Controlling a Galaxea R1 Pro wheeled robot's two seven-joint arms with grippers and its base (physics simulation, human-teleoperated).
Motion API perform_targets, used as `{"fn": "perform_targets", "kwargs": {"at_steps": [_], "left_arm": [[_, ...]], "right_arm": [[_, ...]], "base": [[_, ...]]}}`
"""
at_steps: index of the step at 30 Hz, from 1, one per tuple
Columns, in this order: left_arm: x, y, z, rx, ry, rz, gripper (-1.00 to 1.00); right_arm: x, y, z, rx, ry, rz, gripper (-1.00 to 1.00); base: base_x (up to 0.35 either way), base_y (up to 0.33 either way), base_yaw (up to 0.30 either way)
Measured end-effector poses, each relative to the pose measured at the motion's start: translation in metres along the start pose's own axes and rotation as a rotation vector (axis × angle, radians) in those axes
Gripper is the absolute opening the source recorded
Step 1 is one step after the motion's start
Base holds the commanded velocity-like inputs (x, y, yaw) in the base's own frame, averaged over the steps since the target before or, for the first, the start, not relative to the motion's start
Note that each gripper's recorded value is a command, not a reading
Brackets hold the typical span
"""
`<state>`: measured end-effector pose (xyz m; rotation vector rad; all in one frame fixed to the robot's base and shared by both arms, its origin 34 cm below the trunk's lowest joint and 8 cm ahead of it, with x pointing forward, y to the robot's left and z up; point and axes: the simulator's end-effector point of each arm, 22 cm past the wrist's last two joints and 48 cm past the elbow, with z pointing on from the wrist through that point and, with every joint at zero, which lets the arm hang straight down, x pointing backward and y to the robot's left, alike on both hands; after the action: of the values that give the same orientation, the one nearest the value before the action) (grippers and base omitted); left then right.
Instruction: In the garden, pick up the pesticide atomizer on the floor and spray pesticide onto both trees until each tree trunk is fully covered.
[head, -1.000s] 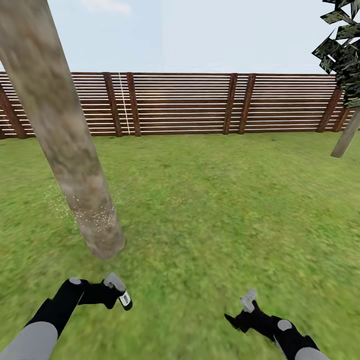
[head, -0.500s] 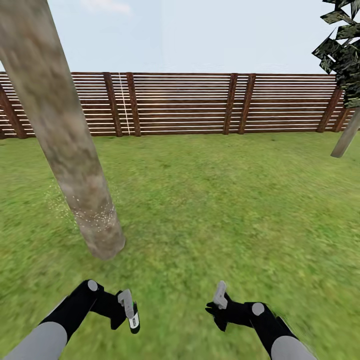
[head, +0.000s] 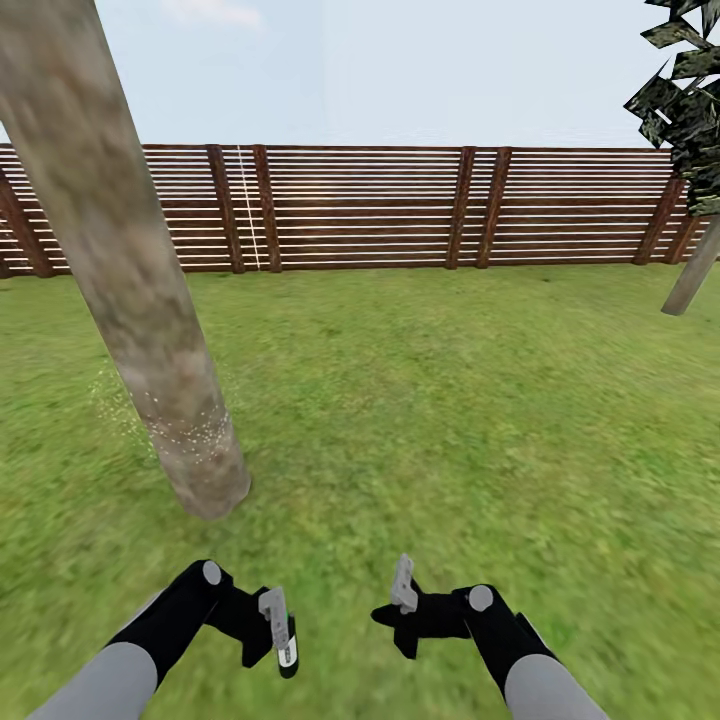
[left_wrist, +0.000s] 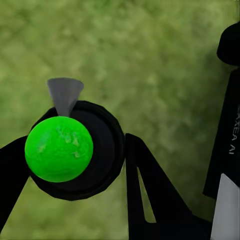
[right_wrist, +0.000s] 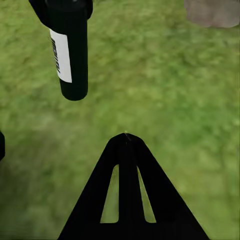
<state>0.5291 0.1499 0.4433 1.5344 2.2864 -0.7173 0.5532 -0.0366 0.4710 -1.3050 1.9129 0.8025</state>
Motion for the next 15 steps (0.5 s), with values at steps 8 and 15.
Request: {"fn": "perform_targets", "kwargs": {"at_steps": [8,15], "left_arm": [[-0.0033,-0.0082,0.0095,0.015,0.042,0.055,-1.00],[0.0031,-0.0062,0.0094,0.009,0.083,0.077,-1.00]], "right_arm": [[-0.0072,0.0060,0.0058,-0.016,-0.010,-0.004,-1.00],[-0.0080,0.0056,0.0059,-0.017,-0.009,-0.008,-1.00]], "base": [[0.000,0.000,0.000],[0.000,0.000,0.000]]}}
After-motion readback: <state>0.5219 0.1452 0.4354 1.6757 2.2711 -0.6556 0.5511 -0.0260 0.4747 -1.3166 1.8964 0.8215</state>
